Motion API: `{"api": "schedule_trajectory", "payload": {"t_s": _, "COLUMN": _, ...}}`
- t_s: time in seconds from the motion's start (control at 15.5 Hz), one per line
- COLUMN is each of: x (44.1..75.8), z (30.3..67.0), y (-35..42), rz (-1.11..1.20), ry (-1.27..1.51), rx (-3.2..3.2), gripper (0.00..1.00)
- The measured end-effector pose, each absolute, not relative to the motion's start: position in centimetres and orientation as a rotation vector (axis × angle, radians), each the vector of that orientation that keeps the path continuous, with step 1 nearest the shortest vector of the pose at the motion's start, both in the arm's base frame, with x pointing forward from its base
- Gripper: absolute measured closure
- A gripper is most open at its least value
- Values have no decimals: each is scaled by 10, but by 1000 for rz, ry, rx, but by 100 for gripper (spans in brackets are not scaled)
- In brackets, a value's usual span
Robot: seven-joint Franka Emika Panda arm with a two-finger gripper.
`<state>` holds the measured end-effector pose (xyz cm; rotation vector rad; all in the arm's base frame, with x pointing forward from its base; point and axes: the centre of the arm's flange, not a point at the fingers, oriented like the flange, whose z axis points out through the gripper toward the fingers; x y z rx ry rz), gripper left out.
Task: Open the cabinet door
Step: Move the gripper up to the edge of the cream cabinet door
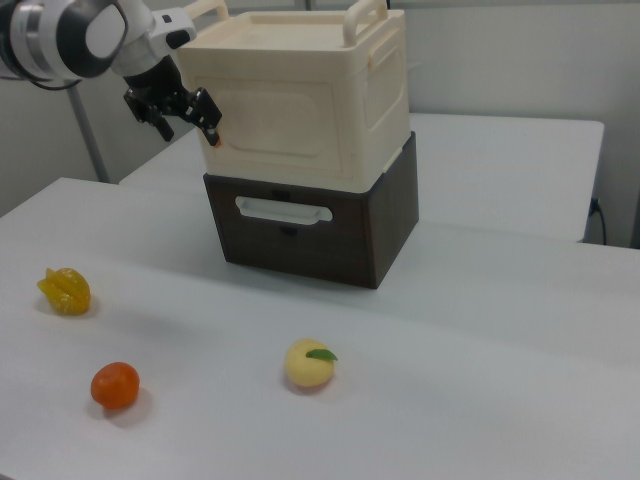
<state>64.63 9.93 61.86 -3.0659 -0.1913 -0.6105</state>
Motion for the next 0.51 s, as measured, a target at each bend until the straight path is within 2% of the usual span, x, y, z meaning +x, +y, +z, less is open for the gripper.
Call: {"api": "schedule_trajectory", "payload": {"t_s": 0.51, "x": 681, "z": 621, "y": 122, "rz": -912, "ry": -177, "rx": -2957, "gripper": 6}}
